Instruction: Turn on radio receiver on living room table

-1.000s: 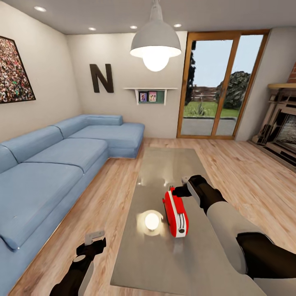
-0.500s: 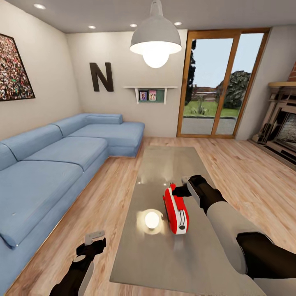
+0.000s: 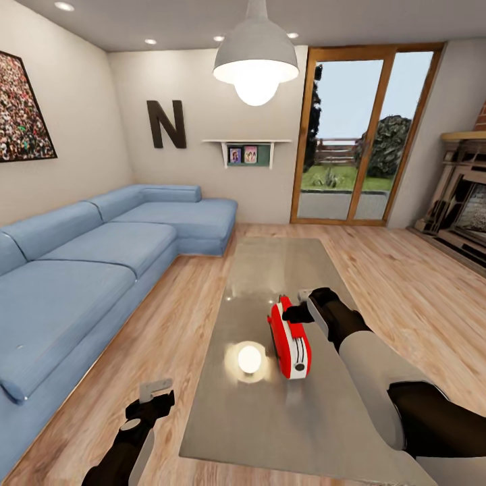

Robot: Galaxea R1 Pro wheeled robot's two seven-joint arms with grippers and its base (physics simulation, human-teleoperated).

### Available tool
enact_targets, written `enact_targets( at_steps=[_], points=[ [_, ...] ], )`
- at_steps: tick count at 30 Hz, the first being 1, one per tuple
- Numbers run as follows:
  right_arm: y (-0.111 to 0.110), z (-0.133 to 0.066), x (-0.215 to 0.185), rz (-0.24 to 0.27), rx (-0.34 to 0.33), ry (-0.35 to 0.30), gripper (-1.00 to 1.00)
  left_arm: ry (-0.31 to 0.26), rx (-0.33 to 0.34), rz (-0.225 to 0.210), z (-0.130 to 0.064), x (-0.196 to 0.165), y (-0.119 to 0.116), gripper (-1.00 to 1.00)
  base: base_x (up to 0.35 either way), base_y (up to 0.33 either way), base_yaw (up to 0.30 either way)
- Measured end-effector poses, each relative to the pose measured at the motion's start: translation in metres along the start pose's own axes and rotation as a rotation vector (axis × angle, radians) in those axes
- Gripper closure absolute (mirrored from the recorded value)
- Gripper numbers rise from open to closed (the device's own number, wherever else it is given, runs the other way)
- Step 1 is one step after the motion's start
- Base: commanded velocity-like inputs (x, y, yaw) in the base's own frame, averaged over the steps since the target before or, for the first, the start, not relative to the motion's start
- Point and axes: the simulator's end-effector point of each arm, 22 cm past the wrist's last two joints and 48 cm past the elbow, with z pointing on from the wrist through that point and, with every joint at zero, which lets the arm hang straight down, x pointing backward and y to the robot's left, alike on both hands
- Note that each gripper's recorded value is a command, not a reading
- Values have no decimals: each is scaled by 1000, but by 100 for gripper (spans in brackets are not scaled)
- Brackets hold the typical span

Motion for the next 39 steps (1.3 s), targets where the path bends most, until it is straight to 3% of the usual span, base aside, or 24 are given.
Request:
enact_targets(
  at_steps=[17,39],
  points=[
    [2,25,24,-1,0,-8,-100,-1,0,0,18,30,2,-100,0,0,0],
    [3,25,24,-1,-1,-8,-100,-1,2,0,18,30,2,-100,0,0,0]
  ],
)
